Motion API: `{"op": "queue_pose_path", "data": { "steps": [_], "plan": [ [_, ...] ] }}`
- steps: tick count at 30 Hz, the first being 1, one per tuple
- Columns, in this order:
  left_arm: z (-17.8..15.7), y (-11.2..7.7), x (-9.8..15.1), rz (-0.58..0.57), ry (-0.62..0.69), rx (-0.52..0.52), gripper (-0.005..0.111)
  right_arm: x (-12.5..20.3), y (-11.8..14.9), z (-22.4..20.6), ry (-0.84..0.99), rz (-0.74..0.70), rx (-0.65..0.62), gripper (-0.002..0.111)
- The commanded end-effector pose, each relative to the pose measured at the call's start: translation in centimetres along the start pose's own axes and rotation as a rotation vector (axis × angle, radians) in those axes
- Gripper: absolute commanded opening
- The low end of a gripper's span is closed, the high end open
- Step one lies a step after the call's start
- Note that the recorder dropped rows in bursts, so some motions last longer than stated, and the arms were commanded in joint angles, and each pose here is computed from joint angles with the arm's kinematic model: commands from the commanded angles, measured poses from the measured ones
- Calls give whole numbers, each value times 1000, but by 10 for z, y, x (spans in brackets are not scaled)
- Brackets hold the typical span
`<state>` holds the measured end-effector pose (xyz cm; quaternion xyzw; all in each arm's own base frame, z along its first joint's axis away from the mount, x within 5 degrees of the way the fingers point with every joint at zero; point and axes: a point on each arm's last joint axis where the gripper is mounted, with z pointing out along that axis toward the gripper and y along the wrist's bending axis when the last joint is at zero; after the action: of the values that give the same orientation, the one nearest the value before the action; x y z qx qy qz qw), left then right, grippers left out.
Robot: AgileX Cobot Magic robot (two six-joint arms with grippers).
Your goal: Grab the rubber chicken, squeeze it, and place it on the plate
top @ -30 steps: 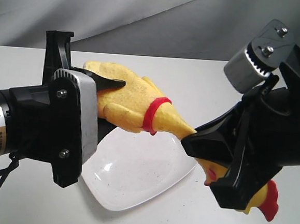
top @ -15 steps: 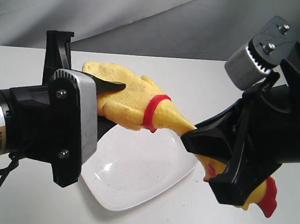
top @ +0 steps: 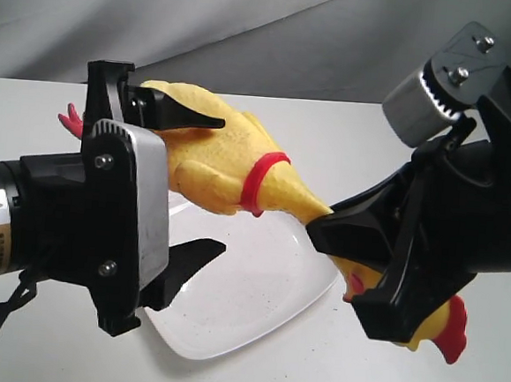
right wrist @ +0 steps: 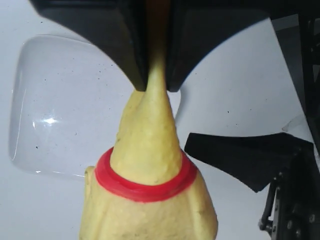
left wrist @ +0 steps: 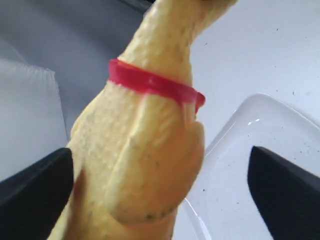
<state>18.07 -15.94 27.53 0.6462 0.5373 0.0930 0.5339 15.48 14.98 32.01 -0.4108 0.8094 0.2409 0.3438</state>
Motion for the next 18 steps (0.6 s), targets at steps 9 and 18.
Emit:
{"op": "queue_pose_path", "data": {
  "steps": [9, 18],
  "plan": [
    [-1, 5, 3, 12, 48, -48, 60, -4, 0, -3, -37, 8, 8, 0],
    [-1, 7, 6, 5, 75, -68, 0, -4, 1, -3, -34, 8, 5, 0]
  ]
}}
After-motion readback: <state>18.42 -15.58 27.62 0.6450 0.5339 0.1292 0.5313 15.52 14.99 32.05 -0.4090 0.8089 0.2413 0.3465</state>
